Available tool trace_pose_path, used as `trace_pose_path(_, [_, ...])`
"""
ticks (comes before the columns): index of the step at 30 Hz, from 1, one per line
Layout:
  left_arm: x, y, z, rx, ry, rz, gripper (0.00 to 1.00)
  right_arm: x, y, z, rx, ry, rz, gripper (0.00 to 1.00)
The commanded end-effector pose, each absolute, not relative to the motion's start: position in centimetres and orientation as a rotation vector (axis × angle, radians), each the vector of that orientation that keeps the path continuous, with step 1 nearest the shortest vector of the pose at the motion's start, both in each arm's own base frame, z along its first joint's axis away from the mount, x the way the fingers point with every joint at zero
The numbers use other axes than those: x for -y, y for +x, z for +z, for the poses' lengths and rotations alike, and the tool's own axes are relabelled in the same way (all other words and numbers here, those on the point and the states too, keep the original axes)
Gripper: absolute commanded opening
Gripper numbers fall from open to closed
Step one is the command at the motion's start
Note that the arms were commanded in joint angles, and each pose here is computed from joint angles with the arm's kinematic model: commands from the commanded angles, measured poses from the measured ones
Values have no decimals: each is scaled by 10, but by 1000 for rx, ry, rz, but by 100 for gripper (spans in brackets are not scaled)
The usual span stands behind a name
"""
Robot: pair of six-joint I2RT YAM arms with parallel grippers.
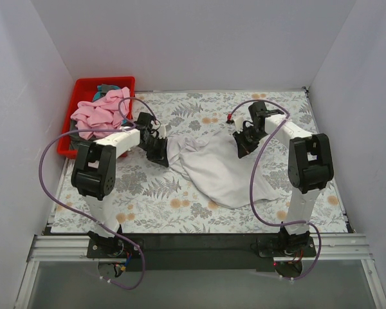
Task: Fold and stack the t-shirts
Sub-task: Flatten the tshirt out
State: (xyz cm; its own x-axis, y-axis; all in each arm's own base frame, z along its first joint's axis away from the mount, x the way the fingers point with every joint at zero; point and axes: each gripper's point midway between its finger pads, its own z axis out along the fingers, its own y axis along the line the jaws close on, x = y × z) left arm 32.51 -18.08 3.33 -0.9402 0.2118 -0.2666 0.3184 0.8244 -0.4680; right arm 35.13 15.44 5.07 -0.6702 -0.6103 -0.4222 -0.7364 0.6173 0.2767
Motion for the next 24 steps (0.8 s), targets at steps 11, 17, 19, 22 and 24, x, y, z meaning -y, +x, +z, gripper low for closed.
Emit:
trace_pose_path(11, [148, 392, 131, -2510, 332, -643, 0, -231, 265, 92, -2319, -1395, 859, 1])
trace_pose_path(17, [145, 393, 125, -2527, 313, -647, 0, -276, 197, 102, -2215, -1580, 1068, 2])
trace_pose_path(19, [149, 389, 123, -2538, 333, -692, 0, -277, 211, 113, -2216, -1511, 1087, 25])
trace_pose_path(22, [156, 379, 127, -2539, 376, -764, 14, -260, 265, 142, -2216, -1284, 1094, 61])
trace_pose_path(24, [158, 376, 129, -2529, 386, -782, 38, -237, 302, 146, -2264, -1127, 1052, 62])
